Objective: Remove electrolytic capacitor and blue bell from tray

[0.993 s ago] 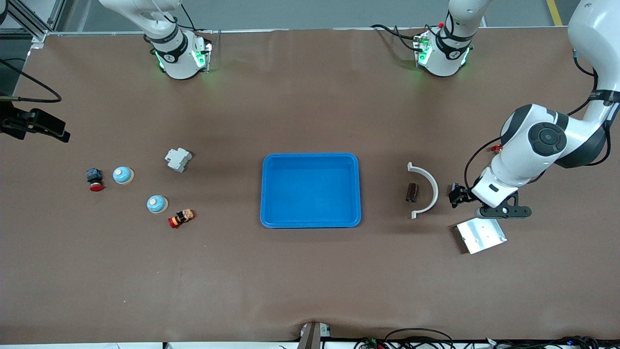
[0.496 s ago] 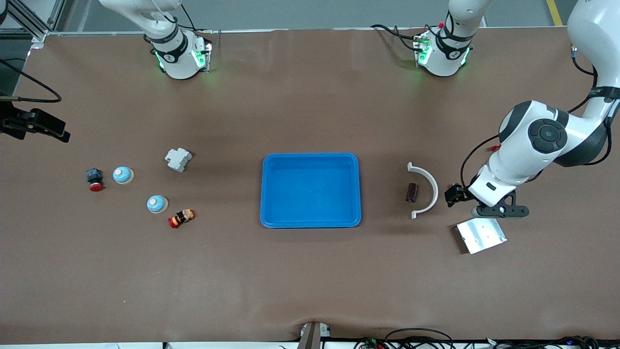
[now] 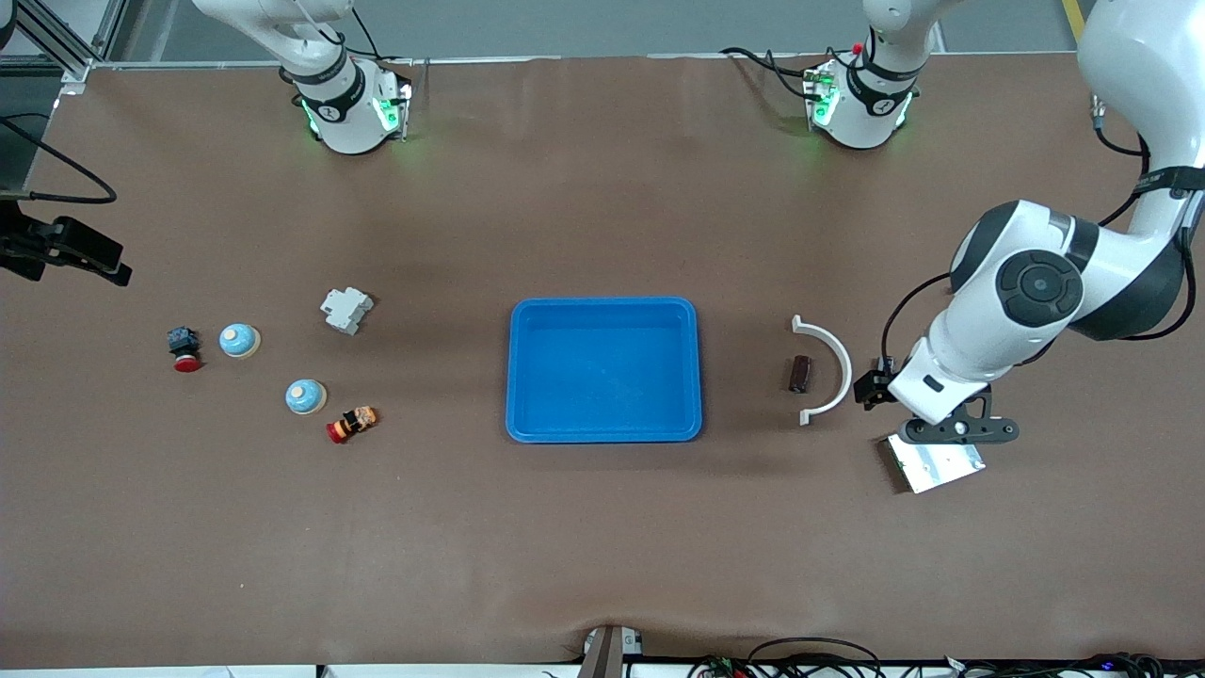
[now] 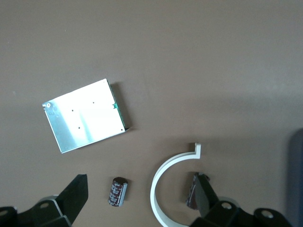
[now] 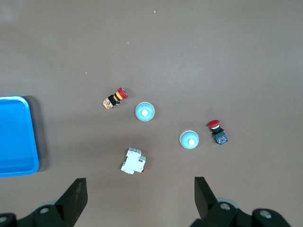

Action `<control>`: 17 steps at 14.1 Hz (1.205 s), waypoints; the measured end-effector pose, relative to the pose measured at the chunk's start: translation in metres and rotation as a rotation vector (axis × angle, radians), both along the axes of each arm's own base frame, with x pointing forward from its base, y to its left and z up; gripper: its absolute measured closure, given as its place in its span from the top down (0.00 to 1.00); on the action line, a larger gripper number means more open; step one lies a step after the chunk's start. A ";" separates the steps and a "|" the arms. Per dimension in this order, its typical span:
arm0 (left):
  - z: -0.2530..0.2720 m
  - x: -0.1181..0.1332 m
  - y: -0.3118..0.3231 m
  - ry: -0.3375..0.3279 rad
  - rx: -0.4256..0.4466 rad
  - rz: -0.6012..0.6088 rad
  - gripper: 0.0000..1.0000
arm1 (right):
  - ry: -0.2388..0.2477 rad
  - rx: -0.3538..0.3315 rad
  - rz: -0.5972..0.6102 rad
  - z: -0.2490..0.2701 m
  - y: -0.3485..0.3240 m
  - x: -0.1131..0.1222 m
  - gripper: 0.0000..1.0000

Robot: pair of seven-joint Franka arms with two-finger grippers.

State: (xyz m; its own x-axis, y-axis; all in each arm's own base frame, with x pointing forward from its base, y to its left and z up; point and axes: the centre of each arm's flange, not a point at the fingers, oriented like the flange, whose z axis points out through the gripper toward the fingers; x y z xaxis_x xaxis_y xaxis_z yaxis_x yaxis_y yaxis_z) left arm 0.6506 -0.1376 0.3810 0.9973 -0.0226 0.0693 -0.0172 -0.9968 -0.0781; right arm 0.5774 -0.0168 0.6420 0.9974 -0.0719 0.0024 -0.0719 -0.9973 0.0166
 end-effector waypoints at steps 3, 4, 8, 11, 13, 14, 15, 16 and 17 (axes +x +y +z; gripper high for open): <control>0.010 0.012 0.000 0.011 -0.006 -0.008 1.00 | -0.002 0.000 0.001 0.000 0.000 0.001 1.00; 0.015 0.015 0.007 0.018 -0.014 -0.015 1.00 | -0.002 0.000 0.001 0.000 0.000 0.001 1.00; 0.066 0.014 0.044 -0.005 -0.071 -0.049 1.00 | -0.002 0.001 0.008 -0.002 0.000 0.002 1.00; 0.095 0.003 0.043 -0.015 -0.071 -0.053 1.00 | -0.002 0.000 0.040 -0.002 0.000 0.002 1.00; 0.105 -0.003 0.032 -0.013 -0.066 -0.063 1.00 | -0.002 0.000 0.047 -0.002 0.000 0.003 1.00; 0.111 -0.008 0.027 -0.005 -0.061 -0.072 1.00 | -0.002 0.000 0.048 -0.003 0.000 0.003 1.00; 0.118 -0.013 0.023 0.004 -0.056 -0.081 1.00 | -0.002 0.000 0.048 -0.003 -0.001 0.003 1.00; 0.126 -0.019 0.020 0.011 -0.054 -0.086 1.00 | -0.002 0.000 0.048 -0.003 -0.001 0.003 1.00; 0.135 -0.025 0.019 0.018 -0.052 -0.091 1.00 | -0.003 0.000 0.048 -0.003 -0.001 0.003 1.00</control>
State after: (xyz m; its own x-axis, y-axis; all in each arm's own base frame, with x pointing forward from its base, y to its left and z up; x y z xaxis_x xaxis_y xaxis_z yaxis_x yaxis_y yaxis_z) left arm 0.6257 -0.1185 0.5160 0.9923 -0.1104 0.0553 -0.1092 -0.9937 -0.0254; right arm 0.5802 -0.0174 0.6394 0.9997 -0.0235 0.0050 -0.0236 -0.9996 0.0162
